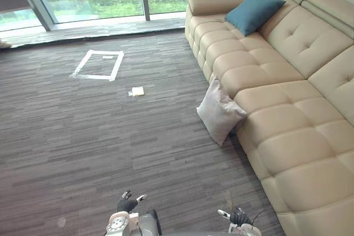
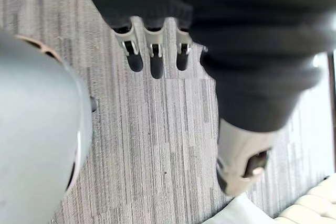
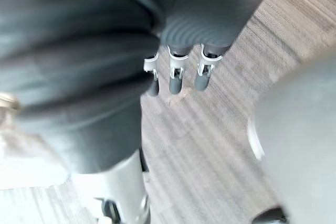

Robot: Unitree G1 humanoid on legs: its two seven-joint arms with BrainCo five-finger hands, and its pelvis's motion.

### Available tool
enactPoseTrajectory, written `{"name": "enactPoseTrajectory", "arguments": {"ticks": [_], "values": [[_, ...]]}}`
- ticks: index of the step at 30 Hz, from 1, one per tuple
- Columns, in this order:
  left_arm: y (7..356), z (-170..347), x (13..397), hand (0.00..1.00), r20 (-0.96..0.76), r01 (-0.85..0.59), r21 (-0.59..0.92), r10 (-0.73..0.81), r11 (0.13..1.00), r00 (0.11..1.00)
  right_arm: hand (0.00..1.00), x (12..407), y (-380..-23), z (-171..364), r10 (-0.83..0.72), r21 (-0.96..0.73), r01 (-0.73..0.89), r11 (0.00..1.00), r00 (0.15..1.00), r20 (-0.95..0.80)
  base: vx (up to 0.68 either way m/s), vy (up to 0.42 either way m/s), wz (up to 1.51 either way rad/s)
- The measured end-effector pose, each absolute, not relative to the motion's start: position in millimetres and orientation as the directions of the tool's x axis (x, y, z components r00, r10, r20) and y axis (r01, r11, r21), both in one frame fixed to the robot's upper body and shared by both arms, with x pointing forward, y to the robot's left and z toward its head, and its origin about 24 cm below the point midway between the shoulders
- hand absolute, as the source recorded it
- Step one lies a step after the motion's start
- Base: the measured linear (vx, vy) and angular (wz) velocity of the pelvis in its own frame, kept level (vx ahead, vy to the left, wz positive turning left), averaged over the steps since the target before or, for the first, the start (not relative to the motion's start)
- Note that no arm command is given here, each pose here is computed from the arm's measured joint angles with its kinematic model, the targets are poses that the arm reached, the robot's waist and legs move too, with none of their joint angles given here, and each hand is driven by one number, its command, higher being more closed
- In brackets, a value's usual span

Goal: Pick up cushions and gather them together orderly.

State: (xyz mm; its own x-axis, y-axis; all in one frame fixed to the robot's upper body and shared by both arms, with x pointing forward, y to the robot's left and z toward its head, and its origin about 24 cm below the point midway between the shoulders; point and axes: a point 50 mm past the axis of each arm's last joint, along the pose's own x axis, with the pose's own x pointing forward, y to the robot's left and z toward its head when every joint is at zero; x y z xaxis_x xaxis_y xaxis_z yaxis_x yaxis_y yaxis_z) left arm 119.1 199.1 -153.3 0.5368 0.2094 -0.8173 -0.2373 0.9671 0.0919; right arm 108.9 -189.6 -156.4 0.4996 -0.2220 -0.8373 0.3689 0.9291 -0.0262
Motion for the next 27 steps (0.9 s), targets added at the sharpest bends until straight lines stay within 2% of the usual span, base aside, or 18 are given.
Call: {"name": "enactPoseTrajectory", "arguments": {"ticks": [6,15,16,17,23,27], "values": [[187,-156,124,0.00,-0.832,-0.175,0.079,0.161,0.981,0.532,0.00,126,-193,-149,-0.219,-0.026,0.331,0.943,0.560,-0.799,0.37,0.089,-0.21],[161,-157,125,0.00,-0.834,-0.164,0.018,0.105,0.986,0.541,0.00,126,-206,-147,-0.256,-0.048,0.363,0.931,0.551,-0.795,0.50,-0.174,0.16],[168,-153,125,0.00,-0.811,-0.246,0.010,0.152,0.969,0.565,0.00,119,-203,-151,-0.249,-0.038,0.380,0.924,0.525,-0.814,0.84,-0.162,-1.28],[167,-152,126,0.00,-0.809,-0.246,0.008,0.151,0.969,0.568,0.00,118,-203,-151,-0.251,-0.036,0.389,0.920,0.519,-0.817,1.00,-0.111,-1.60],[171,-146,138,0.00,-0.775,-0.295,-0.012,0.178,0.955,0.606,0.00,114,-194,-154,-0.234,-0.018,0.394,0.919,0.508,-0.829,0.32,0.278,-0.73],[182,-151,126,0.00,-0.794,-0.326,0.014,0.209,0.945,0.571,0.00,110,-180,-156,-0.188,-0.006,0.337,0.942,0.511,-0.839,0.32,0.413,-1.43]]}}
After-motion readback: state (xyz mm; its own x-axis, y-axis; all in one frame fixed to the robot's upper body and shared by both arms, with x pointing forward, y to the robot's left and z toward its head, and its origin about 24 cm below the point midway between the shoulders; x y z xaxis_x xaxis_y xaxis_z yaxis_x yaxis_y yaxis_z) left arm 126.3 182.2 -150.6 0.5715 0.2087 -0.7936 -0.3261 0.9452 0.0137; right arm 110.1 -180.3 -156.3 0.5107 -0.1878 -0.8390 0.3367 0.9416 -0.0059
